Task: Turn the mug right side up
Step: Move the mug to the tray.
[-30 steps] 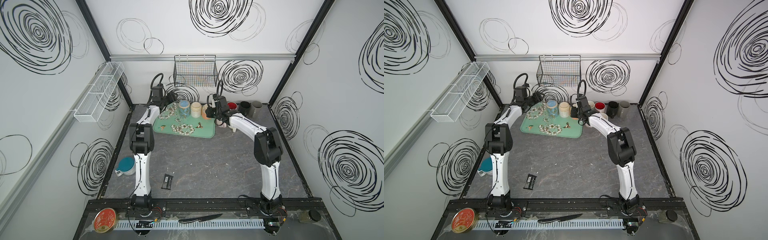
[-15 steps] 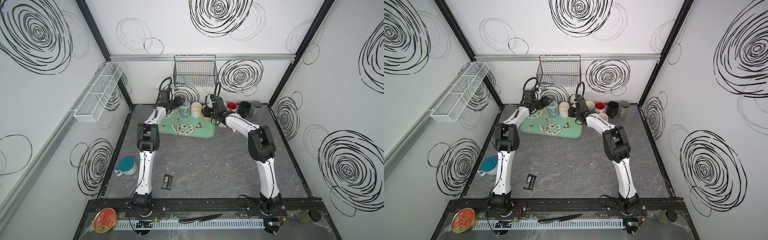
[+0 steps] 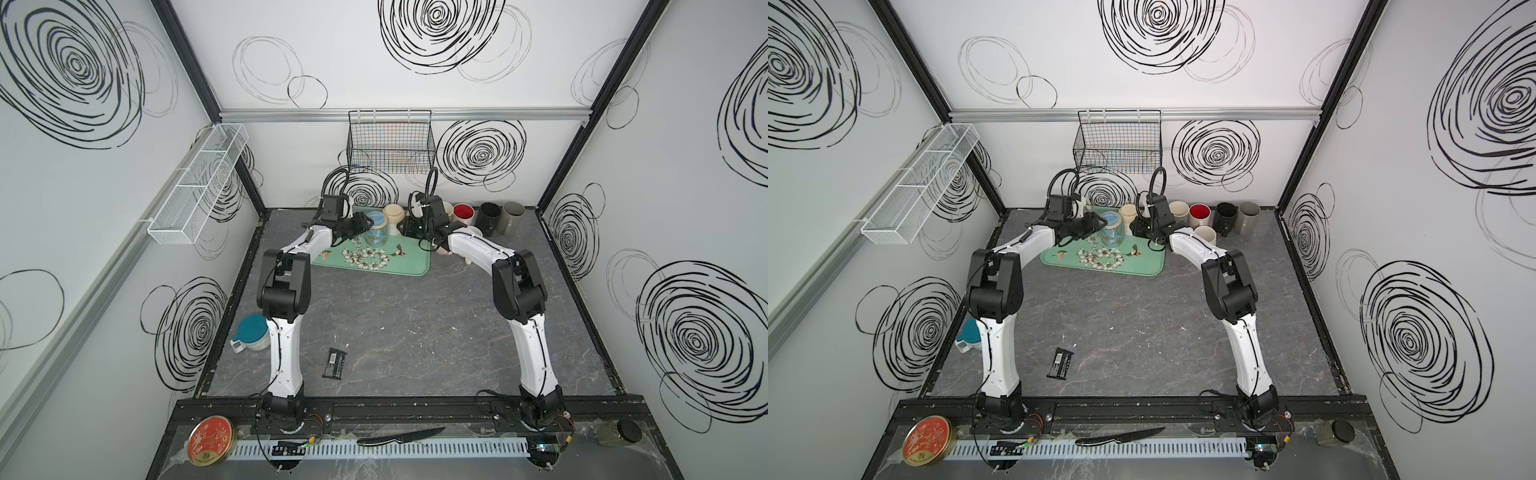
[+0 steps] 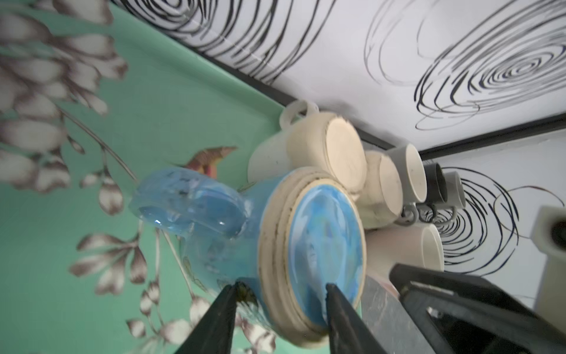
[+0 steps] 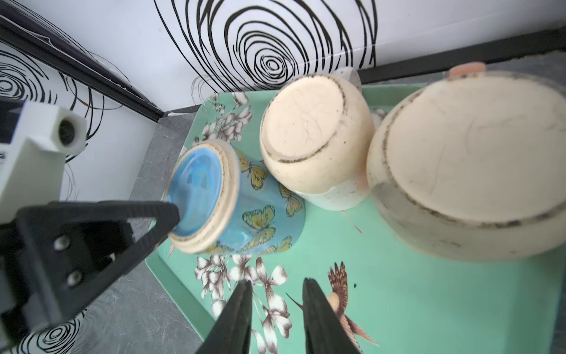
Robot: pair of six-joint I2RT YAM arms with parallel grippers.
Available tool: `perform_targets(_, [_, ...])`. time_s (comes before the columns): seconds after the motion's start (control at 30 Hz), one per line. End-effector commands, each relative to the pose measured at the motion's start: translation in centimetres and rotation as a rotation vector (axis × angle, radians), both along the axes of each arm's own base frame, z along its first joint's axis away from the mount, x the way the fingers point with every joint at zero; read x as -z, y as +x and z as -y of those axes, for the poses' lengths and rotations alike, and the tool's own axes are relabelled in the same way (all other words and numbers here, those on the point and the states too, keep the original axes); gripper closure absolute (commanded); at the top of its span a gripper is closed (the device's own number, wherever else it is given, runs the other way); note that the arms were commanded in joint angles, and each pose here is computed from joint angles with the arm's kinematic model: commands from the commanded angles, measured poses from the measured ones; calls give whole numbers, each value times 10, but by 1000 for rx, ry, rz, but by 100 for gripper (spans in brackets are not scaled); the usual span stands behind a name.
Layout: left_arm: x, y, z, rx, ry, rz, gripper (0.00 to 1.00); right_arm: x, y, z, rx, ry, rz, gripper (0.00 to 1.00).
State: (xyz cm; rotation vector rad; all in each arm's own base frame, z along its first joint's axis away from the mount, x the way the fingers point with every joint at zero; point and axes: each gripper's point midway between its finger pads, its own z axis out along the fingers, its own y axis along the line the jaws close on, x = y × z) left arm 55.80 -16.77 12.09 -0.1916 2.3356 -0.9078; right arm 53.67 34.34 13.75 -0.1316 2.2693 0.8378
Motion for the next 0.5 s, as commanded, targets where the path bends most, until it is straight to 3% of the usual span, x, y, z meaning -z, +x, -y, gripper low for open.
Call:
perform_targets(0.0, [0, -35, 25, 50, 4, -10, 47, -8, -7, -10, -26, 36, -18, 66])
perform_targets(0.2, [-16, -62, 21, 57, 33, 3, 44, -9, -18, -3, -20, 23, -28, 66])
perform_targets(0.47, [-45, -50, -14, -34, -25, 79, 44, -12, -36, 8, -4, 14, -39, 66])
